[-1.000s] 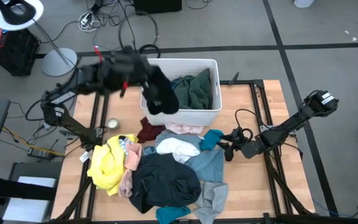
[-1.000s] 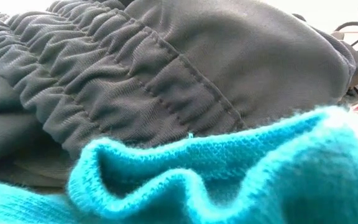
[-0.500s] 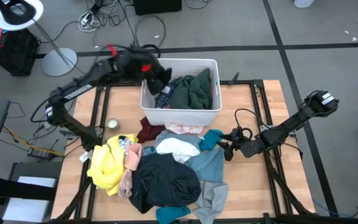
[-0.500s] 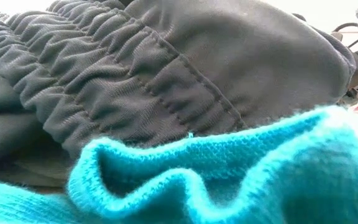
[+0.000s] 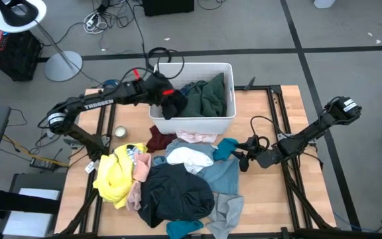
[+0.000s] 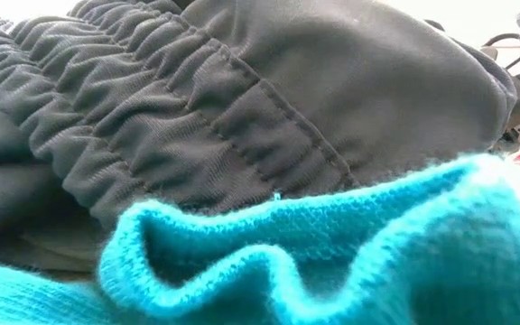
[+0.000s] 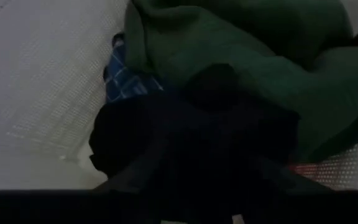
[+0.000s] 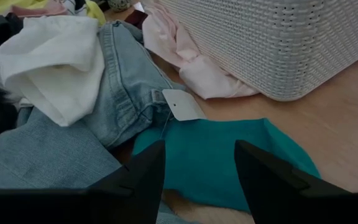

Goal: Sort clothes
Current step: Put the black underwear into the white laundry bin, then put the white shirt into the white laundry bin

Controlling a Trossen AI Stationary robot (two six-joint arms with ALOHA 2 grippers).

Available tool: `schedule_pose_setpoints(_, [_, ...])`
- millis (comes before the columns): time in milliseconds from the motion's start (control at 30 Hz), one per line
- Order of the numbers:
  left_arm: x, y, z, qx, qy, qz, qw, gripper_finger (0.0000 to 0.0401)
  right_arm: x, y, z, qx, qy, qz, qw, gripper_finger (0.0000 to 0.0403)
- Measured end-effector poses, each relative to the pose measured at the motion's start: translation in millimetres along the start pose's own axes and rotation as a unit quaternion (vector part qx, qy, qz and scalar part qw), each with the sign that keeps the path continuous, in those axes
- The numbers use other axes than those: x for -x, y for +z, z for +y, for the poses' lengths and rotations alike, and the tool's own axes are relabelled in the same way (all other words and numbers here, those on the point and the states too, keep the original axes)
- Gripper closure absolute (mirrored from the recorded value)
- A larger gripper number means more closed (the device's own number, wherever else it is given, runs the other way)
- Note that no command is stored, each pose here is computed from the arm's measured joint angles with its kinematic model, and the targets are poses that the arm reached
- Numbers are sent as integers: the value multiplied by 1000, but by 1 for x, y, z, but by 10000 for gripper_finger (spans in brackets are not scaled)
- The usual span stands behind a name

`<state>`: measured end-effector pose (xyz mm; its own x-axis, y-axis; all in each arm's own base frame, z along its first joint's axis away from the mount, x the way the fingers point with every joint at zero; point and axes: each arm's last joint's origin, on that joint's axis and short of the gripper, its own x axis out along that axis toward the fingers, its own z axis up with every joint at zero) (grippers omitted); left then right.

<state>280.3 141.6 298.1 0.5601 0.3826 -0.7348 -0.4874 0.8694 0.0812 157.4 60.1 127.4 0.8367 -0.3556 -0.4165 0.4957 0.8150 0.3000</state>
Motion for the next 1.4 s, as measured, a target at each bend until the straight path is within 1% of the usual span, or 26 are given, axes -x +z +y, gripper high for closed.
schedule_pose_setpoints(100, [5,6,1,15,5,-1,1000,229,0,0,0,0,0,0,1000,209])
schedule_pose_setpoints(267, [27,30,-4,-7,1,-45,999,229,0,0,0,-1,0,0,1000,209])
schedule_pose_setpoints(400, [44,44,-9,-19,-5,-66,998,229,0,0,0,0,0,0,1000,209])
schedule_pose_setpoints(467, [53,50,-13,-23,-15,-79,997,229,0,0,0,0,0,0,1000,209])
schedule_pose_setpoints(533, [61,54,-20,-27,-40,-85,995,229,0,0,0,0,0,0,1000,209])
schedule_pose_setpoints(633, [67,53,-40,-48,-74,-76,993,229,0,0,0,1,-1,1,1000,209])
schedule_pose_setpoints(767, [76,45,-76,-87,-112,-68,988,229,0,0,0,2,-1,1,1000,209])
schedule_pose_setpoints(900, [88,37,-114,-119,-142,-78,980,229,0,0,0,2,-2,1,1000,209])
schedule_pose_setpoints(967, [95,34,-130,-125,-159,-84,976,229,0,0,0,1,-1,1,1000,209])
schedule_pose_setpoints(1100, [101,24,-157,-143,-167,-82,972,229,0,0,0,0,0,0,1000,209])
schedule_pose_setpoints(1233, [87,17,-182,-158,-180,-64,969,229,0,1,1,-4,3,-3,1000,209])
schedule_pose_setpoints(1333, [68,12,-196,-168,-178,-43,969,229,0,1,2,-8,6,-6,1000,209])
schedule_pose_setpoints(1400, [49,10,-206,-173,-175,-28,969,229,0,2,2,-9,7,-6,1000,209])
